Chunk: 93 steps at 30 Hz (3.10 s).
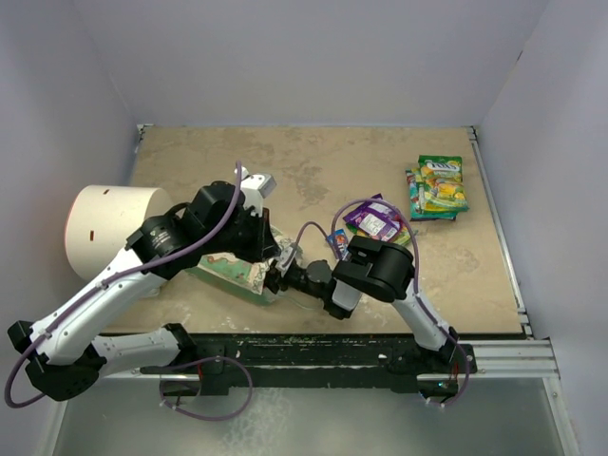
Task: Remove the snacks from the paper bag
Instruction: Take out the snack from the paper bag, then place the snack at the center of the board.
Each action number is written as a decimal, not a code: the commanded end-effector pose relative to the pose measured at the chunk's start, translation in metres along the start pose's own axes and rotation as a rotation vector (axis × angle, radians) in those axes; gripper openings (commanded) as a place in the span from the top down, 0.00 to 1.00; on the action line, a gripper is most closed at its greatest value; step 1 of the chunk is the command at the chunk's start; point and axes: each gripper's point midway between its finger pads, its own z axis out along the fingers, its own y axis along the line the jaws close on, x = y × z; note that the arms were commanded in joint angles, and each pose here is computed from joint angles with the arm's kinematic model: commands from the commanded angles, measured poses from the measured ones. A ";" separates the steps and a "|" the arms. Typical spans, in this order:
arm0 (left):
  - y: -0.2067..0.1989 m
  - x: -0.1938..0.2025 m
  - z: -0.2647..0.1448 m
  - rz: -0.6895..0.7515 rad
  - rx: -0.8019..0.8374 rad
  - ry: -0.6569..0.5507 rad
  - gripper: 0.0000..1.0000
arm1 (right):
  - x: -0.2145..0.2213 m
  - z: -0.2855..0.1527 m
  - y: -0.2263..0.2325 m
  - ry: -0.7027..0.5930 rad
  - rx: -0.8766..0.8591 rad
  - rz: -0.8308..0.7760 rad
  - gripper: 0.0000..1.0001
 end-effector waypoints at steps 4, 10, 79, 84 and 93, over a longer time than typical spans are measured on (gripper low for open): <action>0.005 -0.004 -0.009 -0.034 -0.019 -0.055 1.00 | -0.045 -0.008 -0.007 -0.123 0.024 -0.024 0.54; 0.005 -0.007 -0.007 -0.034 -0.023 -0.065 1.00 | -0.062 -0.017 -0.008 -0.144 0.032 -0.003 0.59; 0.006 -0.087 0.004 -0.108 -0.135 -0.255 1.00 | -0.216 -0.329 -0.357 -0.041 1.252 0.335 0.94; -0.003 -0.088 0.001 -0.090 -0.093 -0.254 1.00 | -0.191 -0.337 -0.384 -0.029 1.277 0.383 0.94; -0.005 -0.082 -0.002 -0.080 -0.067 -0.243 1.00 | -0.159 -0.354 -0.416 -0.031 1.276 0.441 0.91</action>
